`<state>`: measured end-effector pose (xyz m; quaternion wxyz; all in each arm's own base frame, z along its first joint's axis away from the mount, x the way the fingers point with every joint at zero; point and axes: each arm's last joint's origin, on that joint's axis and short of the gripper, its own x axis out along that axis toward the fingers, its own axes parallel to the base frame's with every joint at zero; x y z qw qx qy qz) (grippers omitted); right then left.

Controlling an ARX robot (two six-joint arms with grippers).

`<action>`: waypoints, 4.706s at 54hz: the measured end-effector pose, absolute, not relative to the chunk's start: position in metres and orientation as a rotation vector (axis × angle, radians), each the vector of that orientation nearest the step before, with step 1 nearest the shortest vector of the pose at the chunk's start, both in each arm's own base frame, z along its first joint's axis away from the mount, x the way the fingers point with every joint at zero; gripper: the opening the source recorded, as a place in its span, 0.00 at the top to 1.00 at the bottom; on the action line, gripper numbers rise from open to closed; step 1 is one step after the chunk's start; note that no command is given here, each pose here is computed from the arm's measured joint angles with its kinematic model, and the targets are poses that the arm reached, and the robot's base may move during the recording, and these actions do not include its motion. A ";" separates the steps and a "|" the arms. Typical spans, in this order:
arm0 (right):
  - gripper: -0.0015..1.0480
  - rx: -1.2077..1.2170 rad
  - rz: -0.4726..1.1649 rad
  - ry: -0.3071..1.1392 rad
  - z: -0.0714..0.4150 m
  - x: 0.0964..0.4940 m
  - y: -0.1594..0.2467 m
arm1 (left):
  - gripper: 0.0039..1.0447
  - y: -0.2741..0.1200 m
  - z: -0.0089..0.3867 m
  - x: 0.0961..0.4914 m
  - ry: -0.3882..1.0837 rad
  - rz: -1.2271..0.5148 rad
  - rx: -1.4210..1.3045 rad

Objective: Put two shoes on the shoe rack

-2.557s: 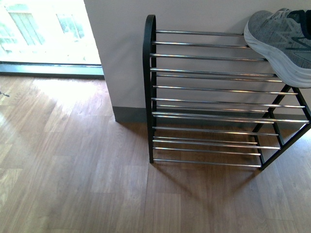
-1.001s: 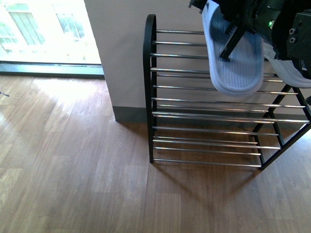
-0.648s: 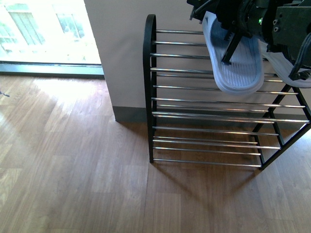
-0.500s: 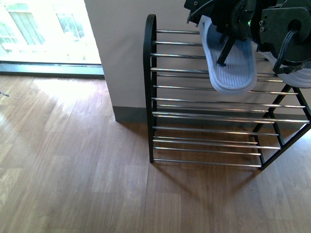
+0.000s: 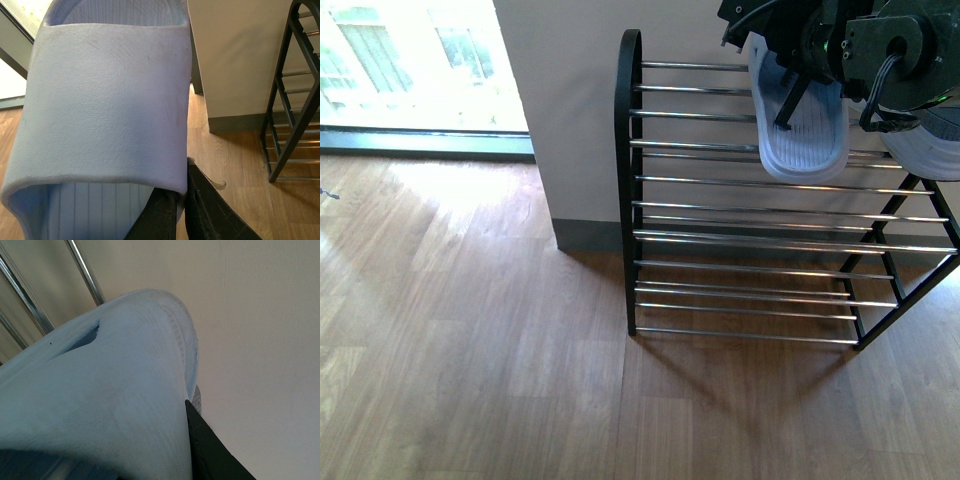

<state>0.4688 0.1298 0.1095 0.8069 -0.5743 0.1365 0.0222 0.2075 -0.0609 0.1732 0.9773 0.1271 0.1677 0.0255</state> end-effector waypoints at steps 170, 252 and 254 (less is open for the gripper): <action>0.59 -0.017 0.000 0.015 0.209 0.156 0.000 | 0.99 -0.061 0.173 0.207 0.338 0.051 0.256; 0.98 -0.010 0.000 -0.016 0.170 0.097 0.000 | 0.99 -0.061 0.173 0.207 0.338 0.052 0.256; 0.98 -0.010 0.000 -0.015 0.170 0.097 0.000 | 0.99 -0.061 0.173 0.207 0.338 0.051 0.256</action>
